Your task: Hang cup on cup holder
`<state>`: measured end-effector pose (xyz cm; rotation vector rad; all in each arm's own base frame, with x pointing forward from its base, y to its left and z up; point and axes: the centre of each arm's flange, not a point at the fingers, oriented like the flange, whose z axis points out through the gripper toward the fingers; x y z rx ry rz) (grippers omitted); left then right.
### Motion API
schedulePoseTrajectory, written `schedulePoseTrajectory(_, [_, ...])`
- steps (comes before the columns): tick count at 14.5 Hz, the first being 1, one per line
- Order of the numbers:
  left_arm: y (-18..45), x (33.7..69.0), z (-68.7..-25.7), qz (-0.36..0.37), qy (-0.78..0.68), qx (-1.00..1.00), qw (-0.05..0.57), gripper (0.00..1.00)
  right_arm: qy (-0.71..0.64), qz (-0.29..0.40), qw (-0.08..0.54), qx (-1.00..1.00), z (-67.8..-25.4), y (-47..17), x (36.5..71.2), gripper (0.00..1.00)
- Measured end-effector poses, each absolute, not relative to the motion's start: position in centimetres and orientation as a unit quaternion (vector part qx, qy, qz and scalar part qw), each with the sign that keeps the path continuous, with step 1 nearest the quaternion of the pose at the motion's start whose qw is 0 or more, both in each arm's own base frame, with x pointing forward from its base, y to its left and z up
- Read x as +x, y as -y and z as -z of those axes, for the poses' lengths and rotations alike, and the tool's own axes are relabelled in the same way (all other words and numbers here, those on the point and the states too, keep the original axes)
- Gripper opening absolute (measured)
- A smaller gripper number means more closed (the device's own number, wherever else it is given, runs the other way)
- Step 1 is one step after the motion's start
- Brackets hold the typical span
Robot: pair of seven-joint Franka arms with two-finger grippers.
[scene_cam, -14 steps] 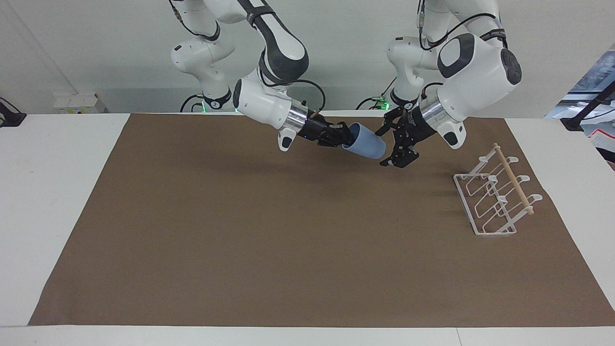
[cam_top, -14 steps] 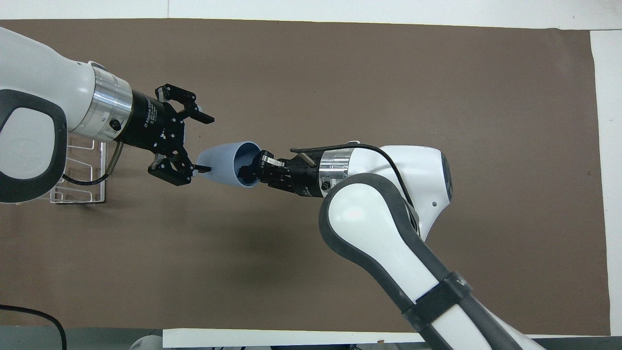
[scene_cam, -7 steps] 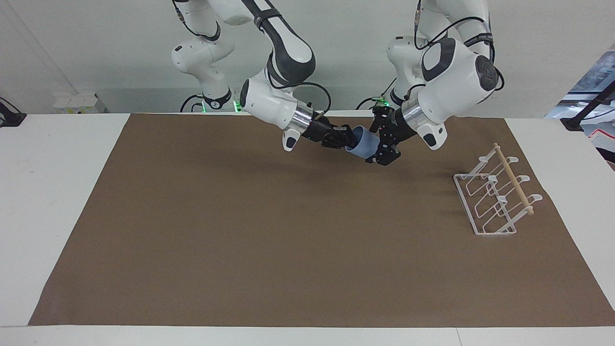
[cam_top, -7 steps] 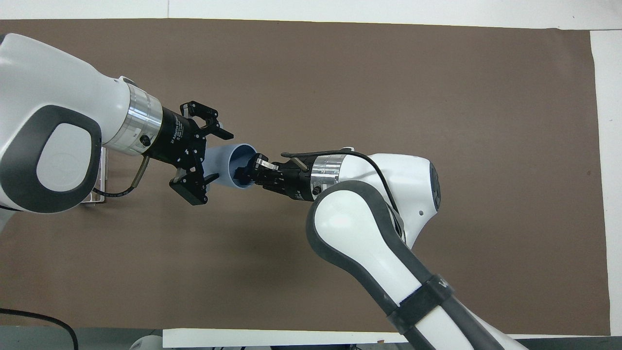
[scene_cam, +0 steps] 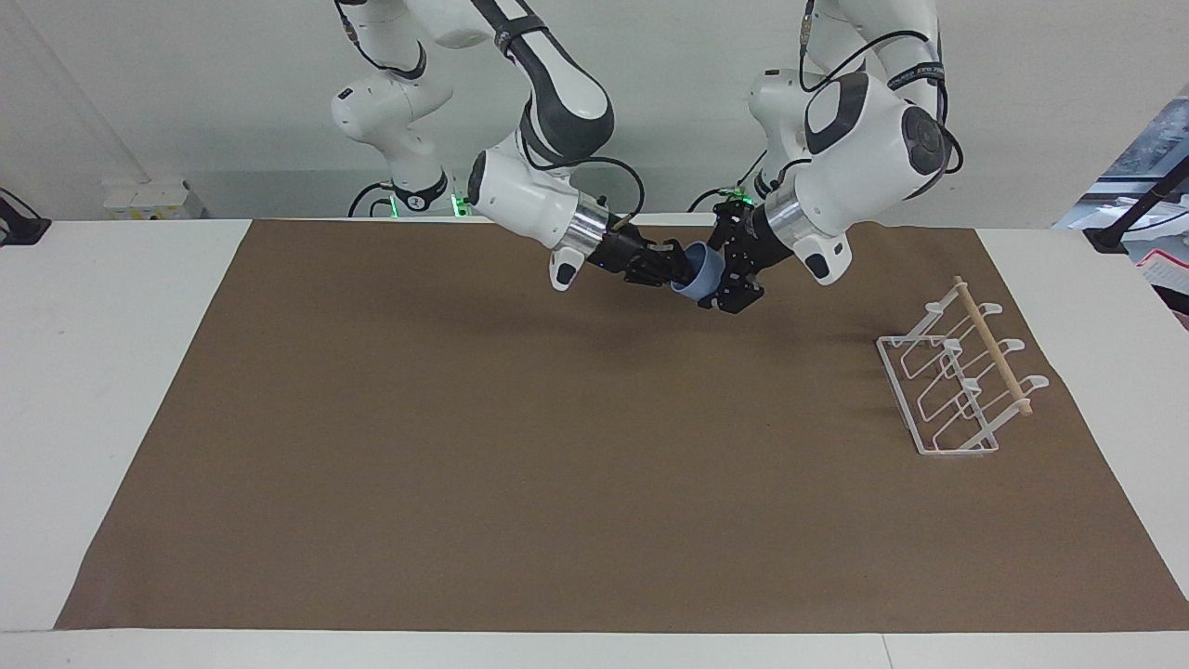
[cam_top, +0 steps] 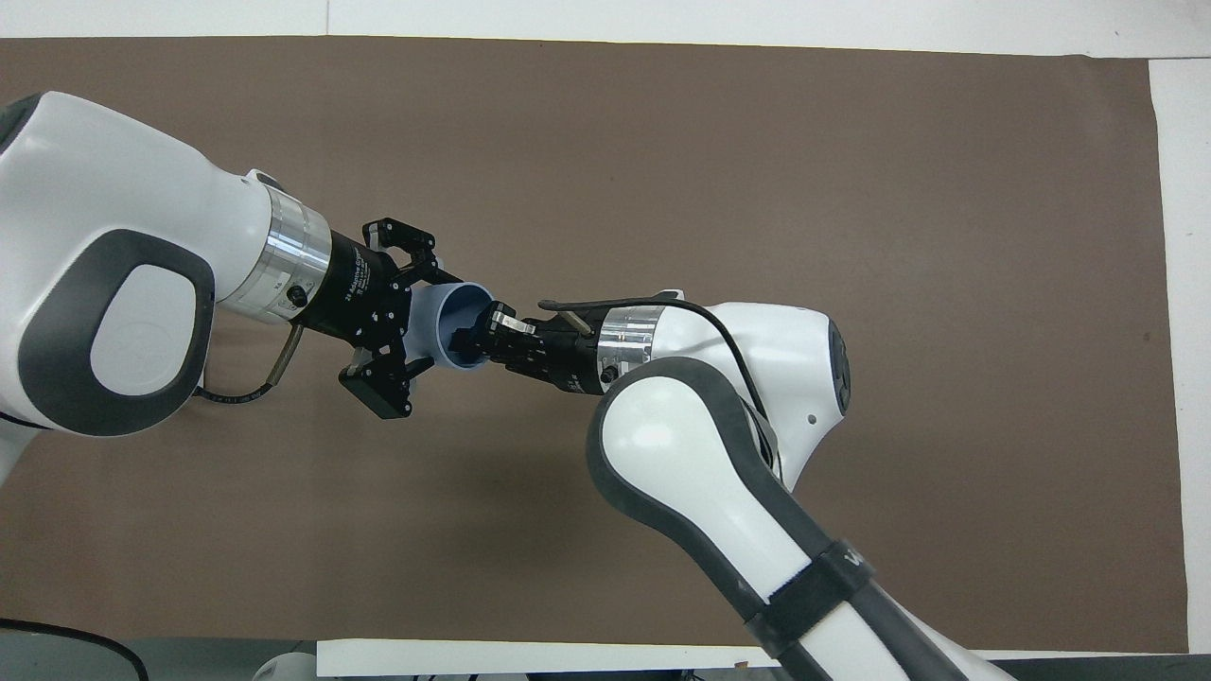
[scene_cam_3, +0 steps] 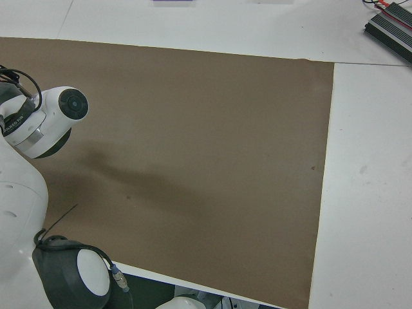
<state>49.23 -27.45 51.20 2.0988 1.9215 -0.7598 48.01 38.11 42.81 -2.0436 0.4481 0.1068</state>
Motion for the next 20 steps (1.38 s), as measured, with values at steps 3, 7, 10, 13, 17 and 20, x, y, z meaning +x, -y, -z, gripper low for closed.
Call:
schedulePoseTrajectory(3, [27.3, 49.1, -50.9, 0.258, -0.65, 0.709, 0.095, 1.0, -0.185, -0.044, 0.501, -0.844, -43.0, -38.1, 48.1, 0.07])
schedulePoseTrajectory(7, [26.5, 48.6, -49.8, 0.256, -0.64, 0.718, 0.09, 0.99, -0.184, -0.044, 0.504, -0.843, -43.4, -38.3, 48.2, 0.23])
schedulePoseTrajectory(10, [26.3, 48.6, -49.9, 0.238, -0.623, 0.739, 0.094, 0.8, -0.181, -0.046, 0.505, -0.843, -43.4, -38.5, 48.0, 0.24])
schedulePoseTrajectory(13, [26.3, 48.6, -50.0, 0.23, -0.621, 0.744, 0.094, 0.8, -0.183, -0.04, 0.507, -0.841, -43.8, -38.4, 48.3, 0.3])
schedulePoseTrajectory(17, [23.3, 49.7, -49.5, 0.177, -0.631, 0.753, 0.054, 0.8, -0.203, 0.026, 0.517, -0.831, -47.4, -35.5, 51.3, 0.7])
schedulePoseTrajectory(20, [20.4, 50.4, -48.7, 0.059, -0.625, 0.778, -0.036, 0.8, -0.156, 0.111, 0.448, -0.873, -50.3, -28.0, 55.4, 1.0])
